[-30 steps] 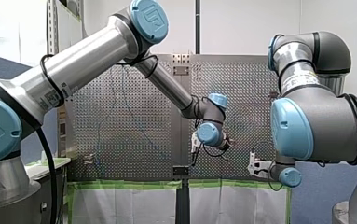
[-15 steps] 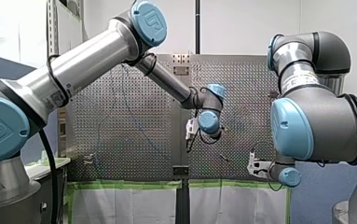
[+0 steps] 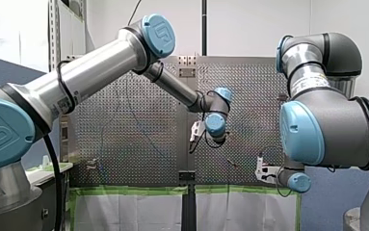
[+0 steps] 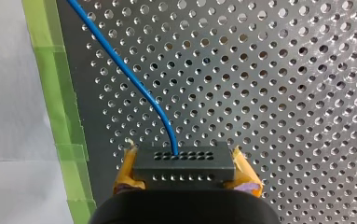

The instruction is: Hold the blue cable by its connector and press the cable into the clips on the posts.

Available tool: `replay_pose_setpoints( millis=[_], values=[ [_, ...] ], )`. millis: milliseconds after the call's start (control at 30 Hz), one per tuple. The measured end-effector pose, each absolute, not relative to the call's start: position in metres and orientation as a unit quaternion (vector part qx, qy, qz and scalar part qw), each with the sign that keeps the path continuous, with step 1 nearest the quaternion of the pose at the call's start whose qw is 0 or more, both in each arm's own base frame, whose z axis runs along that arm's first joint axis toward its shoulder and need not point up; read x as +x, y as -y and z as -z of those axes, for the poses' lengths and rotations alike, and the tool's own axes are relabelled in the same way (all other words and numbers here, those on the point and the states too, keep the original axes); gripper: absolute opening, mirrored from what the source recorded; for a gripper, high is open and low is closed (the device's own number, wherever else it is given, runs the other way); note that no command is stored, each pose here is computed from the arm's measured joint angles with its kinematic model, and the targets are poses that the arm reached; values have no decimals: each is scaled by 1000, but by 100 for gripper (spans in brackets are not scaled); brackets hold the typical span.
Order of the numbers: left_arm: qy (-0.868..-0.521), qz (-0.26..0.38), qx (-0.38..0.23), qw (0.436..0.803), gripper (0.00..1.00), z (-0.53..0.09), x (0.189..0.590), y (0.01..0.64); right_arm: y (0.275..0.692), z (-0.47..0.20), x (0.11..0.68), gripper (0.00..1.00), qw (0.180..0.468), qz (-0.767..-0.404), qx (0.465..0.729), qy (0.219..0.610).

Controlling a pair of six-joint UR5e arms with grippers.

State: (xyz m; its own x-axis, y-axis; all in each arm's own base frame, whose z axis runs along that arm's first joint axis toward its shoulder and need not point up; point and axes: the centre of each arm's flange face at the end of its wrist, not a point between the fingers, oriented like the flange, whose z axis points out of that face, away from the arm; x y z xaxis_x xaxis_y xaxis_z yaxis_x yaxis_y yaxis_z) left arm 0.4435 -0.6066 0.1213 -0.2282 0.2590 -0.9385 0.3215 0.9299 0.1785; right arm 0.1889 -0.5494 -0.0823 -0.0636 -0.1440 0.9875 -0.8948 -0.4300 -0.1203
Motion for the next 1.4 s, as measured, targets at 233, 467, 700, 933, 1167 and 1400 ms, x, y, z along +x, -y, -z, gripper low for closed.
replay_pose_setpoints(
  millis=[233, 467, 700, 933, 1167, 1400],
  values=[
    [-793, 7, 195, 577, 100, -101, 446, 611, 550, 82, 190, 0, 317, -593, 604, 429],
    [-795, 3, 207, 571, 100, -108, 445, 621, 550, 81, 191, 0, 315, -596, 601, 430],
    [-793, 5, 216, 570, 100, -132, 444, 634, 549, 82, 192, 0, 314, -597, 601, 429],
    [-795, 5, 222, 565, 100, -149, 442, 640, 549, 82, 193, 0, 314, -597, 601, 429],
    [-813, -7, 221, 539, 100, -141, 440, 628, 549, 82, 194, 0, 314, -597, 601, 428],
    [-834, -28, 237, 498, 100, -119, 432, 608, 548, 82, 196, 0, 313, -598, 602, 426]
  ],
)
